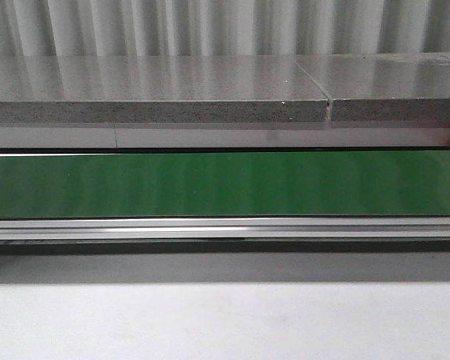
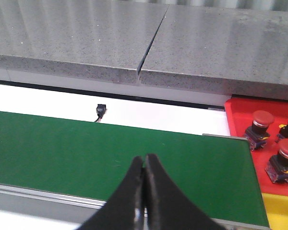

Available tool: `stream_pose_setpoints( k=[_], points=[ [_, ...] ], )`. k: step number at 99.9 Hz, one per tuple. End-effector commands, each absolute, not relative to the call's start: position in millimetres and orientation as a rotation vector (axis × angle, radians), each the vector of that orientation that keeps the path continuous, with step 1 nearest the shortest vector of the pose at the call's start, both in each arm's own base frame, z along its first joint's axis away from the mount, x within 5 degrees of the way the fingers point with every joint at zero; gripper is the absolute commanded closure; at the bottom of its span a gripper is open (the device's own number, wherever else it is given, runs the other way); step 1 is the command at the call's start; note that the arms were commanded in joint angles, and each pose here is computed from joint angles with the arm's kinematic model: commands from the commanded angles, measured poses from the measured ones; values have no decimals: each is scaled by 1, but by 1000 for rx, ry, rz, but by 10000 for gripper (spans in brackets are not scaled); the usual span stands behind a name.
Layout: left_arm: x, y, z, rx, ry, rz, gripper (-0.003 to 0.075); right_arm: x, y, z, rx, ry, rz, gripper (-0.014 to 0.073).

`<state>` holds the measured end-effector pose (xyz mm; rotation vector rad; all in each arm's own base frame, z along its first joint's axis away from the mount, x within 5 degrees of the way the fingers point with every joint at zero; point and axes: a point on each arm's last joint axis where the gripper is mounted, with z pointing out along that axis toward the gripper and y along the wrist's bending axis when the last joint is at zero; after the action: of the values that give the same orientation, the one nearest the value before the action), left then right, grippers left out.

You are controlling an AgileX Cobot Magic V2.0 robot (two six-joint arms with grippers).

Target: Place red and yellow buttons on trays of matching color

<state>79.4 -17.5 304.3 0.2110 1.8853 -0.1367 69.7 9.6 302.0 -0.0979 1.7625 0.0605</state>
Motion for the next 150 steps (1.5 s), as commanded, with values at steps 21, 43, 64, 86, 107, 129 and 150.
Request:
stream_pose_setpoints(
  k=[21,43,64,86,107,129,150],
  points=[
    [81,-18,319,195,1796,-151,741,70,8,314,-82,1685,40,664],
    [81,-18,319,195,1796,-151,741,70,7,306,-87,1695,25,664],
    [81,-18,319,195,1796,-151,741,60,5,292,-68,1606,24,664],
    [81,-18,319,195,1796,-151,741,53,1,259,7,1585,42,664],
    [81,-18,319,195,1796,-151,741,52,1,231,19,1533,49,664],
    [81,-18,319,195,1796,-151,741,55,1,208,40,1500,69,664],
    [81,-18,319,195,1796,-151,741,55,1,207,44,1504,72,664]
  ],
)
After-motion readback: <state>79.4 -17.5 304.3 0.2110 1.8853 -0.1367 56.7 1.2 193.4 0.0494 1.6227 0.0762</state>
